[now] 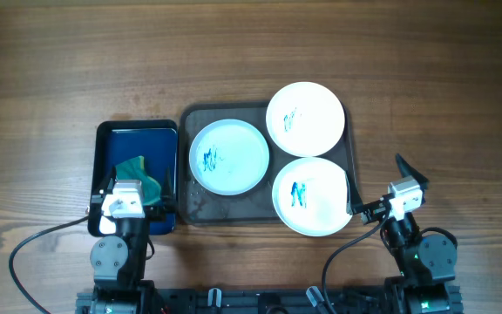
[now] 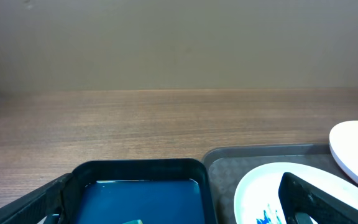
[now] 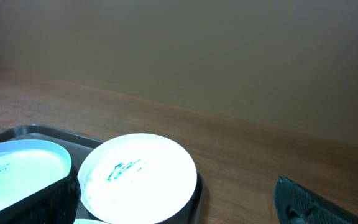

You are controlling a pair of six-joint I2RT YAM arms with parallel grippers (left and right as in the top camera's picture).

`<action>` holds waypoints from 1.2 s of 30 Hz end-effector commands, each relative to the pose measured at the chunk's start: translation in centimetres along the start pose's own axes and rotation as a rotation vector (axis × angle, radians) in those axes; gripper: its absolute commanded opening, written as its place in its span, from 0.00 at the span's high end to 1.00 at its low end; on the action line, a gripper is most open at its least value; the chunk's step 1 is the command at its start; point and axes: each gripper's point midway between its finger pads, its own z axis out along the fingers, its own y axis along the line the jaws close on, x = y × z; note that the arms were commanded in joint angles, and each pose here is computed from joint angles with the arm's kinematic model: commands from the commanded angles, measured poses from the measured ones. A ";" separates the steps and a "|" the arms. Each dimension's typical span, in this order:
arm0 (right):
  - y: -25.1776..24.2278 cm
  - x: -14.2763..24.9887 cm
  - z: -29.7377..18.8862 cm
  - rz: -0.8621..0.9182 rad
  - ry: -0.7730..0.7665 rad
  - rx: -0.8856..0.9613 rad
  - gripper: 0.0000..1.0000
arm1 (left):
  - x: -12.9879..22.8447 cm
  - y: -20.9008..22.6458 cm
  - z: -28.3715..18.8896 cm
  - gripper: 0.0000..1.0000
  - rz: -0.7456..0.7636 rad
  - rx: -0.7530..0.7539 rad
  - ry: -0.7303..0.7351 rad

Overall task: Clean dirty plates on tray and stack at the side
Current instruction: 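Move the left gripper down toward the green sponge in the blue tray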

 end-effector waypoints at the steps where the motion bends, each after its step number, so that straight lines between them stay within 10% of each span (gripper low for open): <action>1: -0.2 -0.2 -0.1 -0.014 -0.010 0.007 0.00 | 0.0 0.2 0.0 0.00 -0.017 -0.011 -0.004; 27: -0.2 -0.2 -0.1 -0.015 -0.010 0.007 0.00 | -0.6 -1.1 -0.2 0.00 -0.175 0.065 -0.007; 36: -0.2 -0.2 -0.1 -0.014 -0.010 0.007 0.00 | -1.8 -1.2 0.1 0.00 -0.165 0.047 0.207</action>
